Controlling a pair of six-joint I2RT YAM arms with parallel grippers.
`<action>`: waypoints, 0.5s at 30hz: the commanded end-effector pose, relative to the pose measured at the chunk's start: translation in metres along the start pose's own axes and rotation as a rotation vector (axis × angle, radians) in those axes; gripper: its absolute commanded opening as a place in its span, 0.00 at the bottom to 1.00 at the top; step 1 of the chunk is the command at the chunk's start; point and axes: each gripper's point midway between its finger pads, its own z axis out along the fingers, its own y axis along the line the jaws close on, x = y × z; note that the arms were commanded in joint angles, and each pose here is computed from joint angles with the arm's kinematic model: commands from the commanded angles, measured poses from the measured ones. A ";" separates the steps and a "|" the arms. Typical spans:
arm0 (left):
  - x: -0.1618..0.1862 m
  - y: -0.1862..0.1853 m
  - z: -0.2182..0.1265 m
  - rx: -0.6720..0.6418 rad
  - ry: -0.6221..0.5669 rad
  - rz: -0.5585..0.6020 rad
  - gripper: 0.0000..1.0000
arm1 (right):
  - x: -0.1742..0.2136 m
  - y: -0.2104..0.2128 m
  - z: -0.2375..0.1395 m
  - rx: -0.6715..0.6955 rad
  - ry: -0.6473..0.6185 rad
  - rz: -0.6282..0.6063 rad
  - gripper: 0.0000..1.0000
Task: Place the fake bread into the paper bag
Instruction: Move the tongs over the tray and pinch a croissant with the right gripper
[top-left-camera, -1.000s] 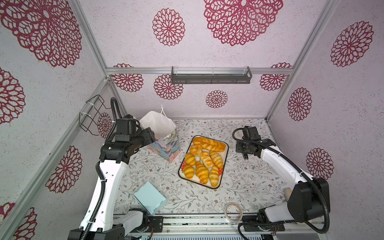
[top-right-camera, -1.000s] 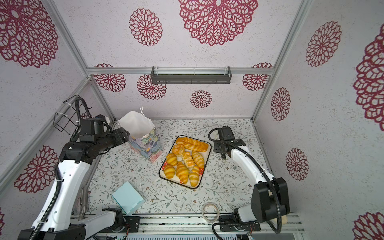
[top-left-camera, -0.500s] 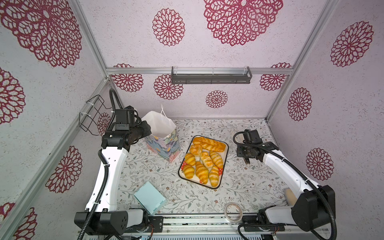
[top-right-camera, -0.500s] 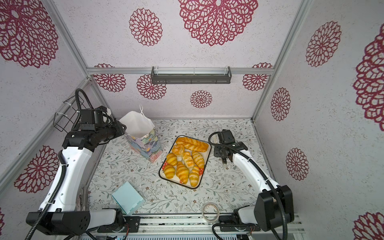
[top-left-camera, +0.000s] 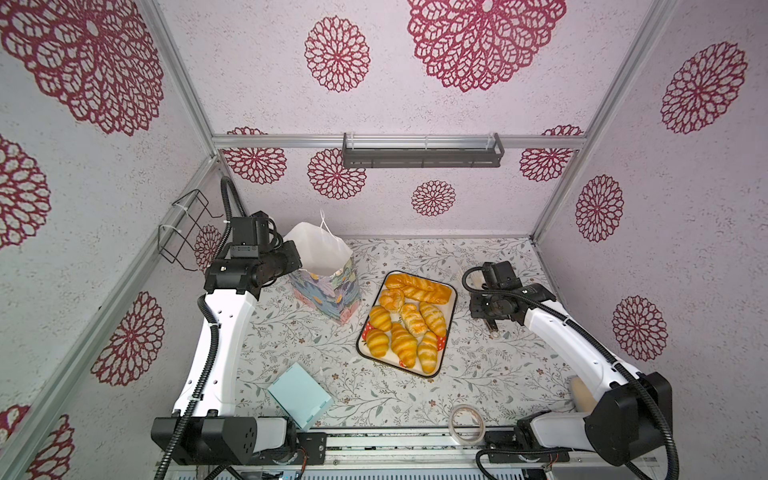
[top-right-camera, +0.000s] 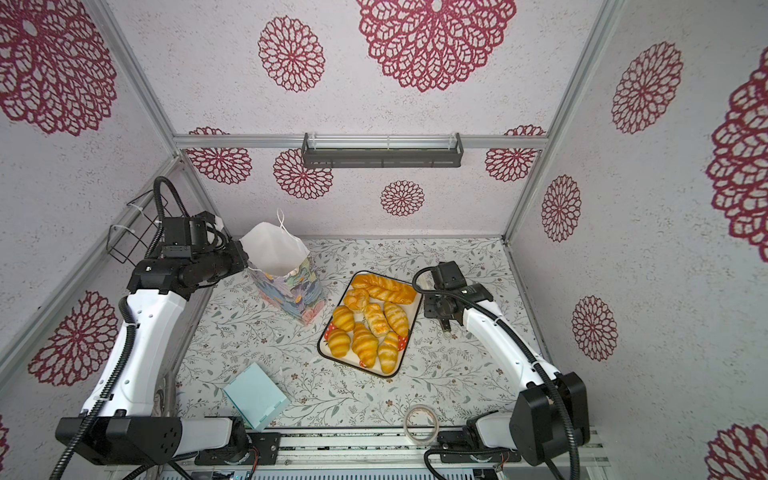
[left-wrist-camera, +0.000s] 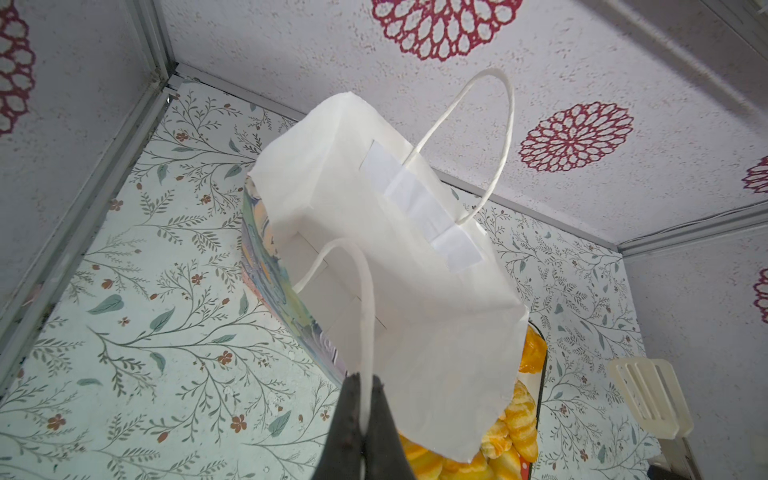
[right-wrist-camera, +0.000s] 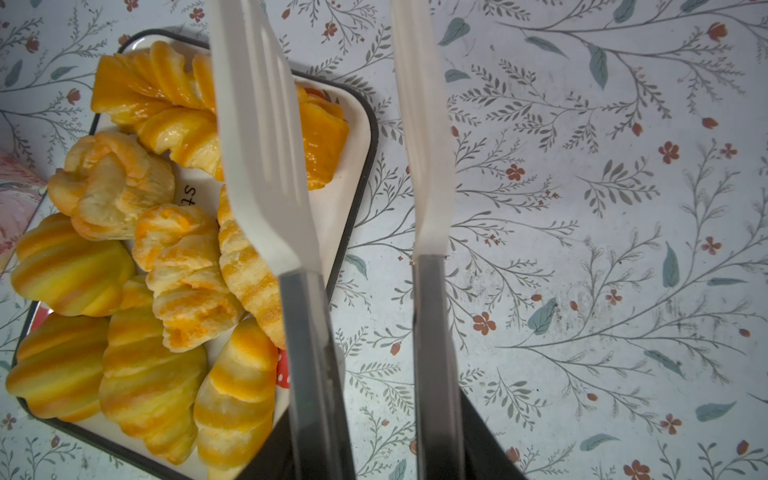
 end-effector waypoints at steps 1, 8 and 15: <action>-0.006 0.009 -0.013 -0.041 -0.039 0.014 0.00 | -0.017 0.014 -0.022 -0.068 -0.061 0.003 0.44; -0.006 0.028 -0.018 -0.120 -0.055 0.017 0.00 | -0.011 0.034 -0.013 -0.137 -0.020 -0.012 0.44; -0.005 0.039 -0.020 -0.161 -0.065 0.016 0.00 | 0.002 0.050 -0.010 -0.159 0.030 -0.061 0.44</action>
